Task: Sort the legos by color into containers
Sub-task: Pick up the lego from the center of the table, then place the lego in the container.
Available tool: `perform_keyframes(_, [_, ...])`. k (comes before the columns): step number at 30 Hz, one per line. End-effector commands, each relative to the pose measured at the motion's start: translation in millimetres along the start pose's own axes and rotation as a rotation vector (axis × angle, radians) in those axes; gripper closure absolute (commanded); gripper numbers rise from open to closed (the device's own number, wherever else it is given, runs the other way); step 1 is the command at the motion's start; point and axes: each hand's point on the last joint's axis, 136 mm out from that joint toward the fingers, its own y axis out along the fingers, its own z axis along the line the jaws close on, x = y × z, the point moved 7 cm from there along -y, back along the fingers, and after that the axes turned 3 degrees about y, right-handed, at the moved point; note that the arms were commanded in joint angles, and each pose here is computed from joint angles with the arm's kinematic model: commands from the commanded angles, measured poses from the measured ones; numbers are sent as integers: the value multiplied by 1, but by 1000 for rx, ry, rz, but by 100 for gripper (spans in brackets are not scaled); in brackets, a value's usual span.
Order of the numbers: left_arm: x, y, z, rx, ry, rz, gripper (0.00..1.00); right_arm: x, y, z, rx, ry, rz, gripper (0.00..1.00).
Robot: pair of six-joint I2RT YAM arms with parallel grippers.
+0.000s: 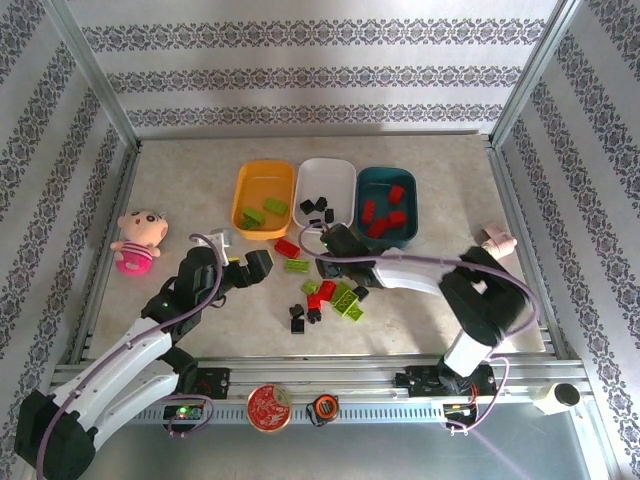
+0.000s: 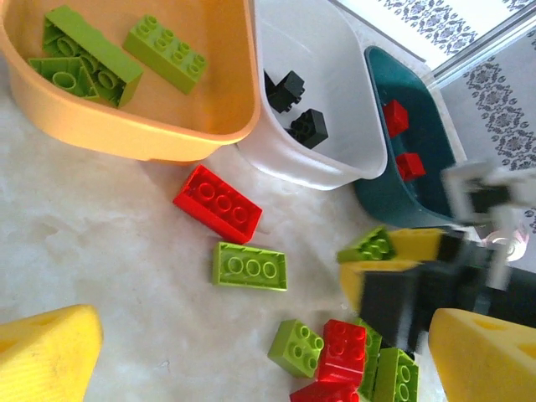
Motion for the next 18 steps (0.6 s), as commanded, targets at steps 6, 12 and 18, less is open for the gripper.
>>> perform_keyframes(6, [-23, -11, 19, 65, -22, 35, 0, 69, -34, 55, 288, -51, -121, 45])
perform_keyframes(12, [-26, -21, 20, 43, -32, 17, 0, 125, 21, 76, 305, -17, -106, 45])
perform_keyframes(18, [-27, -27, 21, 63, -8, 33, 0, 163, 71, 74, 240, 42, -97, 35])
